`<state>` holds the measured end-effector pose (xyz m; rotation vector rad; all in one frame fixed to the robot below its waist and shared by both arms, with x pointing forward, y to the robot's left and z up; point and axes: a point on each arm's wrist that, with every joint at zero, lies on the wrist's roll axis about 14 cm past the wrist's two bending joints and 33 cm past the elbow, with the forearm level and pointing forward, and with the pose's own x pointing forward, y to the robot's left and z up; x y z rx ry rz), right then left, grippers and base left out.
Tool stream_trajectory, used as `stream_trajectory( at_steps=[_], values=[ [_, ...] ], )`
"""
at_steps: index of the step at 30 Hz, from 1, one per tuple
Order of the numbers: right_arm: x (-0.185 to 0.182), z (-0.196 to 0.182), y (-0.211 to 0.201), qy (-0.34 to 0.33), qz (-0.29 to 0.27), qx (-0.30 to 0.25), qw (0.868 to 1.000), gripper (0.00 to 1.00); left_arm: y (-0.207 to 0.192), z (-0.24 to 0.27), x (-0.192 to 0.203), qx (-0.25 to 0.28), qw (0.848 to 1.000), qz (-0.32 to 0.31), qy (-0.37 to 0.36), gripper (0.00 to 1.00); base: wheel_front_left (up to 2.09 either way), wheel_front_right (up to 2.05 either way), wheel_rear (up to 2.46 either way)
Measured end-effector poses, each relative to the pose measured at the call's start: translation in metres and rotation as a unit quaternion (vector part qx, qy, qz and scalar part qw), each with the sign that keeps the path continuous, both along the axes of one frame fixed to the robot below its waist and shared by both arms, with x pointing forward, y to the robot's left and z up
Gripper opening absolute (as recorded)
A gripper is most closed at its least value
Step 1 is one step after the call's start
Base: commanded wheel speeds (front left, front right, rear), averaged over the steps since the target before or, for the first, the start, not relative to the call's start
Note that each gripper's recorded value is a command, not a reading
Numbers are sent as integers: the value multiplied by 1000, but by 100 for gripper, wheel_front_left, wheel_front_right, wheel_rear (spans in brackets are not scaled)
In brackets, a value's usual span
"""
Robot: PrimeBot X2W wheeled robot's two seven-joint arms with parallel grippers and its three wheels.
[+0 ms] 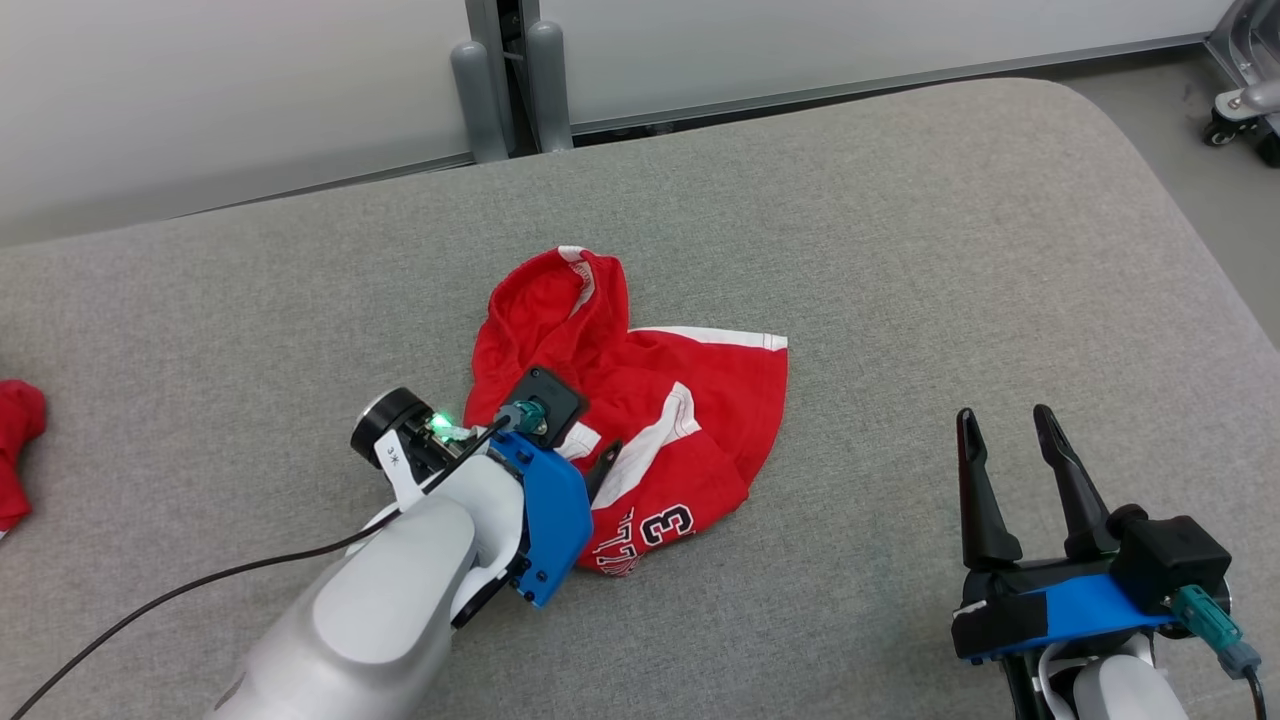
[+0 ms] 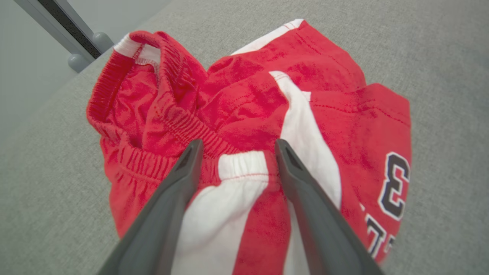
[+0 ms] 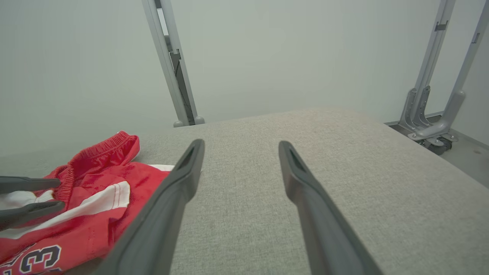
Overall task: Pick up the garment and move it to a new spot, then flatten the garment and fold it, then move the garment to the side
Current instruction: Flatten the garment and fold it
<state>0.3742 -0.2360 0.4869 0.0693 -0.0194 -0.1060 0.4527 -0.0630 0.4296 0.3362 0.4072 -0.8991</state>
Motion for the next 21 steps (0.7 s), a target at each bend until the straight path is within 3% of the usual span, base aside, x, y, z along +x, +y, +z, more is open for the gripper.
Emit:
stream_trajectory(
  at_steps=[6, 7, 8, 10, 21],
  values=[
    [3, 0, 4, -1, 6, -2, 1000, 100, 13, -18, -7, 41, 999, 1, 33, 100, 0, 0, 0],
    [4, 1, 4, -2, 7, -2, 1000, 100, 13, -18, -7, 38, 999, 2, 37, 90, 0, 0, 0],
    [5, 1, 5, -3, 8, -2, 1000, 100, 12, -18, -7, 34, 999, 4, 40, 48, 0, 0, 0],
    [5, 2, 5, -3, 9, -4, 1000, 100, 14, -19, -7, 32, 999, 6, 40, 0, 0, 0, 0],
    [11, 6, 19, -11, 30, -3, 999, 100, 33, 20, 12, -54, 996, 73, -25, 0, 0, 0, 0]
  ],
)
